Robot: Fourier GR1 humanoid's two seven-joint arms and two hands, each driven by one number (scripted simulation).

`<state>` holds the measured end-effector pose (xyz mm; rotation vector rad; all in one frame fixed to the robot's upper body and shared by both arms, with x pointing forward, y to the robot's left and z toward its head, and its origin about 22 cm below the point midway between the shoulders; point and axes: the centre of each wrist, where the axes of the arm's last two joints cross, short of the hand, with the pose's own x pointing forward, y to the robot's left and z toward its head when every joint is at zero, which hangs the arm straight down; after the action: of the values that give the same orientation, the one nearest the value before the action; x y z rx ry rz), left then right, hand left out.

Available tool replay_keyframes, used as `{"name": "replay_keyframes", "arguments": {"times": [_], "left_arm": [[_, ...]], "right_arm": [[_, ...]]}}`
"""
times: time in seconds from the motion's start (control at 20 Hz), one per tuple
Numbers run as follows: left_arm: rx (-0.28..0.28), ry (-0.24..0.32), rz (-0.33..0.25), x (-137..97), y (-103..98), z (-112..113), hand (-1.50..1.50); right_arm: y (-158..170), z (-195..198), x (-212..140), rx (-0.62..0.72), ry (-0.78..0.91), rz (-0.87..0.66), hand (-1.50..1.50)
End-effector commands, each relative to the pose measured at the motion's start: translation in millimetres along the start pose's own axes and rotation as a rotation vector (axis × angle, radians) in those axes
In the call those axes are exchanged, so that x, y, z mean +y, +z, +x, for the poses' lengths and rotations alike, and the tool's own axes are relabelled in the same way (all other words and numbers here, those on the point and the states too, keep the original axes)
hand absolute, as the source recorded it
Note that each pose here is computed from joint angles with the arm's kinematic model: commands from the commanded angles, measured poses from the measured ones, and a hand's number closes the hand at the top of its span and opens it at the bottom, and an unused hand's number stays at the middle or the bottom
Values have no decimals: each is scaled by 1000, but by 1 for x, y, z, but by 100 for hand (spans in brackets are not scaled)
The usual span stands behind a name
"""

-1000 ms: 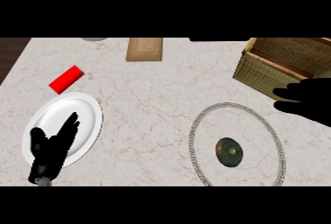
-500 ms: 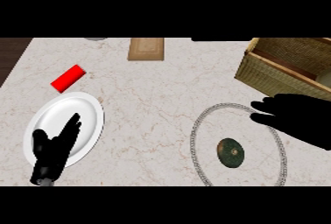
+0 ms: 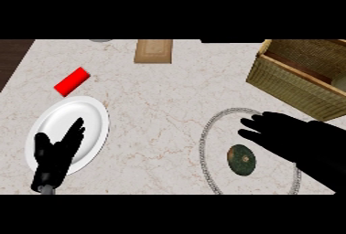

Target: Pick the squash from the placemat and place it in the basket

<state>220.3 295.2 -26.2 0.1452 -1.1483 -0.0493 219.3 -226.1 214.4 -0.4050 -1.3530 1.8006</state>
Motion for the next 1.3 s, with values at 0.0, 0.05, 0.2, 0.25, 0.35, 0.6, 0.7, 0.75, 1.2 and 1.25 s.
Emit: {"name": "replay_keyframes", "arguments": {"times": [0.0,0.05,0.2,0.25,0.35,0.6,0.7,0.75,1.2,1.25], "left_arm": [[131,5,-9,-4,14,-40,0],[115,0,-4,-7,5,-30,0],[129,-16,16,-11,14,-35,0],[141,15,22,-7,9,-33,0],[139,-7,26,1,-1,-30,0],[131,-6,19,-4,4,-34,0],[119,3,-1,-14,11,-21,0],[127,-18,-4,-11,14,-29,0],[117,-9,-3,-10,10,-29,0],[132,-4,2,3,8,-34,0]], "right_arm": [[-19,7,25,10,20,17,-150],[-19,-7,27,21,10,21,-150],[-29,-11,39,17,10,19,-150],[-26,-17,49,22,6,31,-150],[-35,-25,51,10,4,29,-150],[-29,-21,67,0,24,28,-150],[-45,-24,79,12,10,-1,-150],[-55,-44,76,19,-5,-8,-150],[-71,-41,92,-1,-8,-13,-150],[-79,-28,99,-22,-2,-6,-150]]}}
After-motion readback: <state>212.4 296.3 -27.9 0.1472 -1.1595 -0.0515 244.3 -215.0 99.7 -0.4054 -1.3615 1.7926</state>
